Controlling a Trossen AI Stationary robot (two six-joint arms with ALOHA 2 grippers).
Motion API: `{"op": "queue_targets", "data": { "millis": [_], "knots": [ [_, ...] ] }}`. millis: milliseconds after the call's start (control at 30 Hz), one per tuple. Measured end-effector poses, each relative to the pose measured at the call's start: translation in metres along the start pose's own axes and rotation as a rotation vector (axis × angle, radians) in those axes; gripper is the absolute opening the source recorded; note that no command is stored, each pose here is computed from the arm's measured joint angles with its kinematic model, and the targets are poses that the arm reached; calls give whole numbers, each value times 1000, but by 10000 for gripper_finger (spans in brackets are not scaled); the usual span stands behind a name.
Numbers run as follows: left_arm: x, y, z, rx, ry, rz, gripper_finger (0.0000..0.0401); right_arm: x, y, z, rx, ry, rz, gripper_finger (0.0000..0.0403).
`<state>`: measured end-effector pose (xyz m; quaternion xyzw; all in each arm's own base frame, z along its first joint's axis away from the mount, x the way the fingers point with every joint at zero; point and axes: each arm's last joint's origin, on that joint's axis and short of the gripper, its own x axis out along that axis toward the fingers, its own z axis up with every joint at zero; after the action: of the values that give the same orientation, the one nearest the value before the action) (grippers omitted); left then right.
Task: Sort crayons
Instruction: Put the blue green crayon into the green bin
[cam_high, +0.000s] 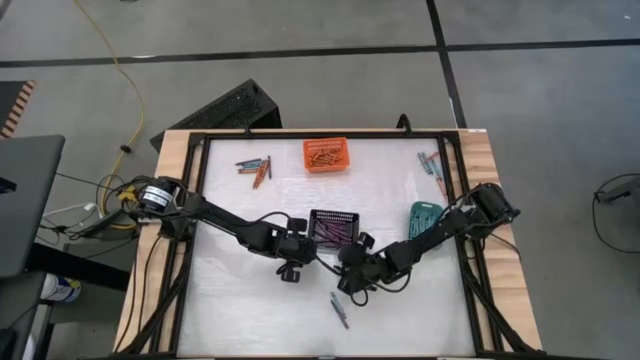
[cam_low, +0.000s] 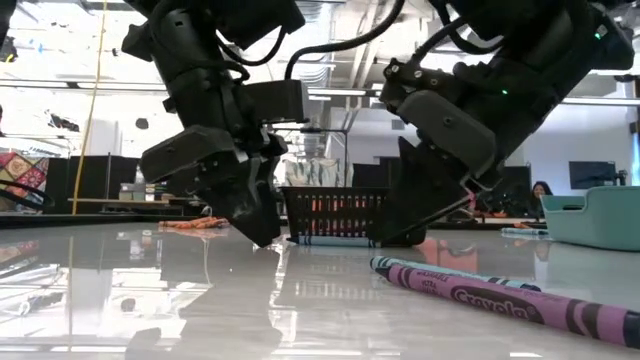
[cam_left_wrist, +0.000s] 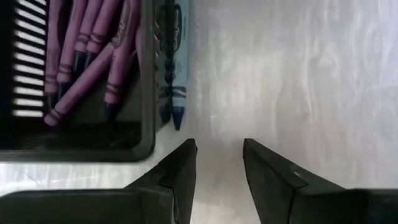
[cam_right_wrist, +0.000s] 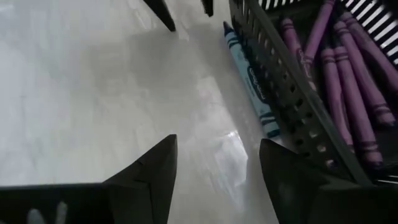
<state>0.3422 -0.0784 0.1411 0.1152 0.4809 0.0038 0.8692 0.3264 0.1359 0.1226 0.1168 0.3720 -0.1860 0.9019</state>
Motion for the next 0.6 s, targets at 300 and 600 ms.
{"op": "queue_targets", "data": {
  "millis": [300,600],
  "knots": [
    [0,0,-2,-4,19,2,122,32,12,-9,75,-78,33,221],
    [-1,0,-10,22,106,5,122,34,30,-5,34,-91,49,221]
  ]
}}
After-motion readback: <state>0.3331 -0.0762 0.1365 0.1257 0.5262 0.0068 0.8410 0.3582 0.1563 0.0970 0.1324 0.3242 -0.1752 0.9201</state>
